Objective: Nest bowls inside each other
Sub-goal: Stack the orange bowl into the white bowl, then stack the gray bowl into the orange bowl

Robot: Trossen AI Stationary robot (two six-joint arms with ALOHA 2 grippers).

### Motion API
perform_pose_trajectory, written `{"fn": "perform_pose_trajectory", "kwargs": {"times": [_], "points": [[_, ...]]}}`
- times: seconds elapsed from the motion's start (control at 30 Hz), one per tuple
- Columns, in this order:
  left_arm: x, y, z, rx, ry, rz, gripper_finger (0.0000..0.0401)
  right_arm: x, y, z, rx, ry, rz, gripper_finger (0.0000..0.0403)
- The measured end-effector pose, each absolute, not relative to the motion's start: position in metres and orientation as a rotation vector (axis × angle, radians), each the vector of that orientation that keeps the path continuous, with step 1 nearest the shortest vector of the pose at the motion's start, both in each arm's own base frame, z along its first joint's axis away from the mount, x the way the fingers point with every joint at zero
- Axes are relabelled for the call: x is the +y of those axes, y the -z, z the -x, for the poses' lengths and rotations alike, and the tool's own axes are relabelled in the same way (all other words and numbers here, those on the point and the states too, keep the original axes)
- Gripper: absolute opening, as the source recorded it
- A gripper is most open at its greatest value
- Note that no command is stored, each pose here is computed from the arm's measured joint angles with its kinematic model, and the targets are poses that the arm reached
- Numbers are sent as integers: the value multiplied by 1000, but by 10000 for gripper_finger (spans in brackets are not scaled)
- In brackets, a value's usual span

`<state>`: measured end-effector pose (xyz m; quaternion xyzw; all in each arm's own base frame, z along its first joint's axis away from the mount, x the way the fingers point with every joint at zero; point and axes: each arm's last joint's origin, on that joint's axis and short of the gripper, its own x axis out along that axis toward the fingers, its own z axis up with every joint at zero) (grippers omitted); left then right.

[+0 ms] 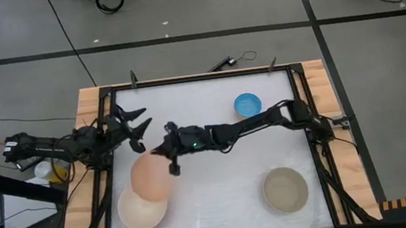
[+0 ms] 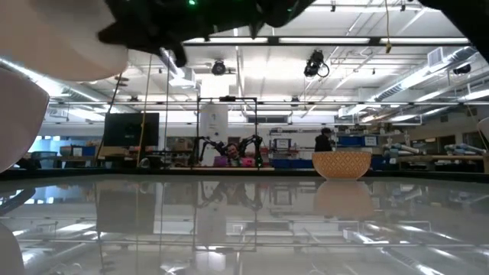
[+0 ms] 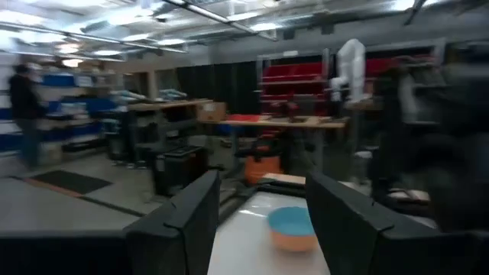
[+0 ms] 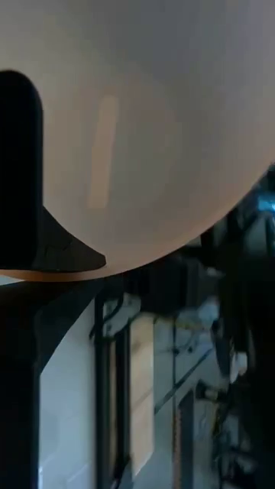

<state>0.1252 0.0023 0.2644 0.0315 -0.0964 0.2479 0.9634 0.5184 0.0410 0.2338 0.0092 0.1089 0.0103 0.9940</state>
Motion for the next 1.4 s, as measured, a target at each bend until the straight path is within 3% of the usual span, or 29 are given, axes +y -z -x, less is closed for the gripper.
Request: {"fn": "perform_pose_trajectory", "kwargs": {"times": [0.37,0.77,0.9,1.2,1.4], "points": [[4,-258,-120,-110,-538,-72,197,67,-204,-564,264,-154,-17,12],[5,-255,-120,-88,-552,-52,197,82,-196,-568,269,-234,9,19],[4,-253,-120,-73,-549,-30,197,83,-197,-568,266,-236,0,52],[4,-249,-121,-45,-547,-21,197,76,-196,-569,280,-178,-86,166],[4,-249,-121,-43,-546,-22,197,57,-203,-568,326,-120,-166,181]]}}
